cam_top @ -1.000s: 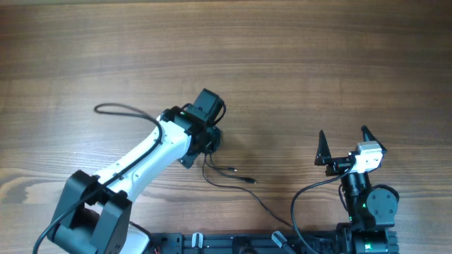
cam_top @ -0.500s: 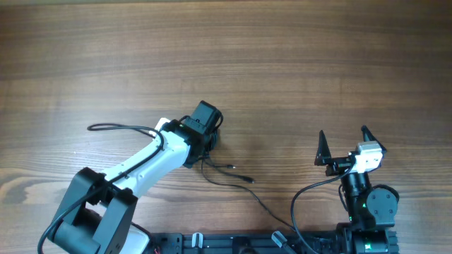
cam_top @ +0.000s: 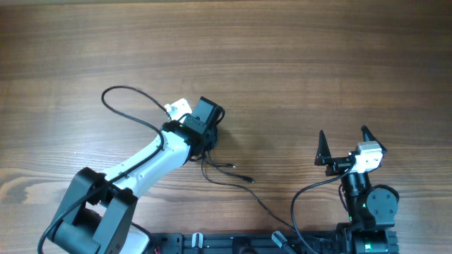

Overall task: Untangle cables
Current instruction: 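Raise the held coil with the left gripper toward the center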

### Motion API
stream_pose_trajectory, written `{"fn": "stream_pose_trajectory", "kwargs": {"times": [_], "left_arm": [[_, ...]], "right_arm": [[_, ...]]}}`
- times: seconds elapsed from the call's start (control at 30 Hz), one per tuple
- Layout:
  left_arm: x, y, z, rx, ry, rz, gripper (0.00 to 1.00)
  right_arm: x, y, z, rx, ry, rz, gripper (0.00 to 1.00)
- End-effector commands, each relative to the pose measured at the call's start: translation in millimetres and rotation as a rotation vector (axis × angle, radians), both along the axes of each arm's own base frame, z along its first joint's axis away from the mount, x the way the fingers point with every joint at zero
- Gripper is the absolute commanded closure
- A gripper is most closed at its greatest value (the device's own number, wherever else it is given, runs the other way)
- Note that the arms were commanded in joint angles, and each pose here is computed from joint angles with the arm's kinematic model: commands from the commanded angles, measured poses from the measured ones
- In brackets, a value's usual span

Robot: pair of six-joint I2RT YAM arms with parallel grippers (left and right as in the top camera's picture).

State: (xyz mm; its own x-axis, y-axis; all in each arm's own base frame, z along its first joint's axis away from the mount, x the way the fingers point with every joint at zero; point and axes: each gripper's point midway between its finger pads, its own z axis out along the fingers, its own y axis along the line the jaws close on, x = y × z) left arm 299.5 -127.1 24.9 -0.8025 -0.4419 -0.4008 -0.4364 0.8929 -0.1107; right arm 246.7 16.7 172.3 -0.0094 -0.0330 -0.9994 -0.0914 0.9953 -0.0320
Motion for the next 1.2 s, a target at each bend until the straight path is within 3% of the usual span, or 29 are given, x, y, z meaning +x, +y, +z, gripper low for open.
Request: {"fn": "stream_pose_trajectory", "kwargs": {"times": [0.0, 0.2, 0.3, 0.4, 0.77, 1.0, 1.17], "left_arm": [[-2, 7, -6, 0.106, 0.027, -0.154, 0.31], [2, 24, -18, 0.118, 0.062, -0.098, 0.52], [6, 37, -22, 0.119, 0.071, -0.055, 0.70], [8, 45, -23, 0.098, 0.081, -0.018, 0.96], [-1, 20, -2, -0.095, 0.099, -0.073, 0.96], [-2, -5, 65, -0.215, -0.062, -0.280, 0.96], [-2, -5, 111, -0.192, -0.218, -0.401, 0.96]], "right_arm": [[0, -3, 2, -0.019, -0.010, -0.018, 0.00], [0, -3, 2, -0.019, -0.010, -0.018, 0.01], [0, -3, 2, -0.019, -0.010, -0.018, 0.00], [0, -3, 2, -0.019, -0.009, -0.018, 0.00], [0, -3, 2, -0.019, -0.009, -0.018, 0.00], [0, -3, 2, -0.019, -0.010, -0.018, 0.00], [0, -2, 4, -0.002, -0.017, -0.011, 0.00]]}}
